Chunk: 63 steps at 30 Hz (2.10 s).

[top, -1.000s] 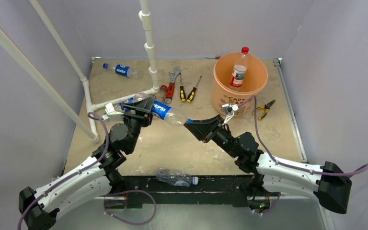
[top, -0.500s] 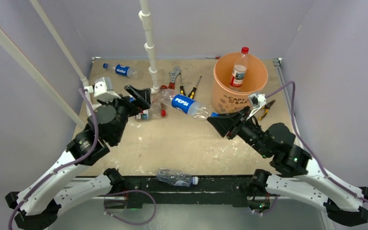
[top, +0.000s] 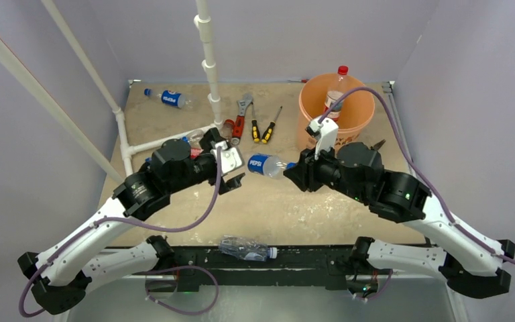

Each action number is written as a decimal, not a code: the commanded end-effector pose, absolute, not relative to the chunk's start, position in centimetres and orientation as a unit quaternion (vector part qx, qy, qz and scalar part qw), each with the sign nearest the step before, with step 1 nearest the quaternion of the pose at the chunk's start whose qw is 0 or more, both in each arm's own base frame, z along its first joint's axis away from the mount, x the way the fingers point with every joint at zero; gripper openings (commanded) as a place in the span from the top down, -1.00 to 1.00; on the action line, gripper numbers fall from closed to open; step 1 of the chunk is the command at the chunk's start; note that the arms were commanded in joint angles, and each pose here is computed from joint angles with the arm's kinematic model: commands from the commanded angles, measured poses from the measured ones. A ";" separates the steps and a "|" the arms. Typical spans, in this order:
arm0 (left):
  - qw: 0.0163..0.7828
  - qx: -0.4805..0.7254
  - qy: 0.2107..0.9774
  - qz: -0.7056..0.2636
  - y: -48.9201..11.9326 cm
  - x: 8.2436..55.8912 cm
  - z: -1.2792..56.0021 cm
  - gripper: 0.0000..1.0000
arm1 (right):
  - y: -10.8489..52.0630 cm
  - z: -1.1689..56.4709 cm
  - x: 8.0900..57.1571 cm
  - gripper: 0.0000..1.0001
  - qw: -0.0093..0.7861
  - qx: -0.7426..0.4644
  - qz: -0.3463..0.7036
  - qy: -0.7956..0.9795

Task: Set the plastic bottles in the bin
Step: Place the plastic bottle in the trash bin.

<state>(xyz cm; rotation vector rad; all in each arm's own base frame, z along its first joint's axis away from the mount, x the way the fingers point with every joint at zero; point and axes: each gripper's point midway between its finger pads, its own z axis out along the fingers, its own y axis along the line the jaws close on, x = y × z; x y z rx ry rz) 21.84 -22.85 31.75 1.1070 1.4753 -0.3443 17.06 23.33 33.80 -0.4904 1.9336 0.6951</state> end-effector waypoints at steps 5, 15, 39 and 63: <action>0.594 0.594 0.509 -0.189 -24.5 17.9 33.4 -0.95 | 23.8 36.8 15.4 1.00 0.499 -0.279 0.311 0.759; 0.553 0.629 0.513 -0.186 -24.6 17.5 31.1 -0.94 | 27.9 37.1 15.9 1.00 0.478 -0.340 0.326 0.742; 0.559 0.580 0.567 -0.172 -25.7 20.3 30.2 -0.52 | 28.6 41.5 13.4 1.00 0.481 -0.389 0.382 0.687; 0.654 0.383 0.579 -0.300 -25.8 19.9 36.2 0.65 | 23.4 47.7 13.4 -0.94 0.626 -0.222 0.462 0.588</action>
